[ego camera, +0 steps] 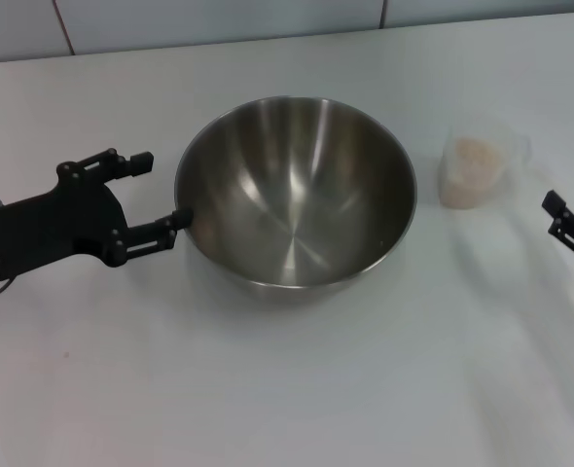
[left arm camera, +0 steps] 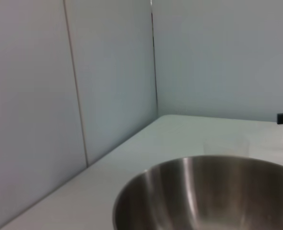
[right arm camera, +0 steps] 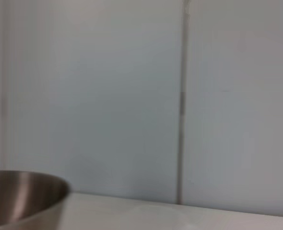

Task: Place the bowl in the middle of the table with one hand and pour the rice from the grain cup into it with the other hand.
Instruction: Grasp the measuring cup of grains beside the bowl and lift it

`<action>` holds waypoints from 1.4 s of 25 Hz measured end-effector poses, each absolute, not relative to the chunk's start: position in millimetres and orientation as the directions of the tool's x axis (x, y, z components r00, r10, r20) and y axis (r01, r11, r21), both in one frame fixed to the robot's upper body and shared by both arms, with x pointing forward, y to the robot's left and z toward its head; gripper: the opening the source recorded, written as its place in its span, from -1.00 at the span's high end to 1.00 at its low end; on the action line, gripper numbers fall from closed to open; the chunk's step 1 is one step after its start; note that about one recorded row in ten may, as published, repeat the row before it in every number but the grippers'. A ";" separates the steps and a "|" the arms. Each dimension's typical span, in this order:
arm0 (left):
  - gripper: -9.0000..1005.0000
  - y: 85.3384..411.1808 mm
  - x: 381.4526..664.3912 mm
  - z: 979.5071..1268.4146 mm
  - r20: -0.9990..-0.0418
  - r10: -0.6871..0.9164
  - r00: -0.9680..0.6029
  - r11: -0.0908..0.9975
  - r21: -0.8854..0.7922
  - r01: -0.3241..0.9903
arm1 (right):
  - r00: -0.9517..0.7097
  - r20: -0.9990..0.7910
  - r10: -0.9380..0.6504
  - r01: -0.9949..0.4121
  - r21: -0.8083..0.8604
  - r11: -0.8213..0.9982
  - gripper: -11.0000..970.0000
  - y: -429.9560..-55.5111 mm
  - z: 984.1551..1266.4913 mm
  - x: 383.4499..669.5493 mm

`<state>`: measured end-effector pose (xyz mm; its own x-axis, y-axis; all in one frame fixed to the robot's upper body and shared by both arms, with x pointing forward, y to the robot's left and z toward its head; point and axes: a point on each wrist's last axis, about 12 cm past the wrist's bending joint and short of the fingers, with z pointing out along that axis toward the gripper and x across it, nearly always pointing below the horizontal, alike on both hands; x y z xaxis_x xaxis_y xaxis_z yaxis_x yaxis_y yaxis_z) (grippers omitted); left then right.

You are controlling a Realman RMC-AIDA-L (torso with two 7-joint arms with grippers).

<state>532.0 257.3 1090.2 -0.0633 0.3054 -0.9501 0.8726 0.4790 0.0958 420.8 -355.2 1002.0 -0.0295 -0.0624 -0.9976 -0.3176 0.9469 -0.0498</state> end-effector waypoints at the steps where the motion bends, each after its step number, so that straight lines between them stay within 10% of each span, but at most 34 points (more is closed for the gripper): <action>1: -0.59 255.9 532.4 1088.9 -0.946 0.315 -0.078 0.472 0.085 0.877 | -0.035 -0.997 -0.064 -0.298 -0.050 0.953 -0.71 -355.6 1001.0 424.0; 35: -0.59 247.1 538.9 1079.4 -0.919 0.365 -0.148 0.438 0.029 0.899 | -0.135 -0.979 -0.154 -0.227 -0.121 0.966 -0.54 -333.4 1000.0 507.2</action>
<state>538.9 247.1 1079.4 -0.1479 0.3647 -0.9193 0.8985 0.4379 0.0292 507.2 -333.4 1000.0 -0.1354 -0.1543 -0.9787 -0.2270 0.9663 -0.1210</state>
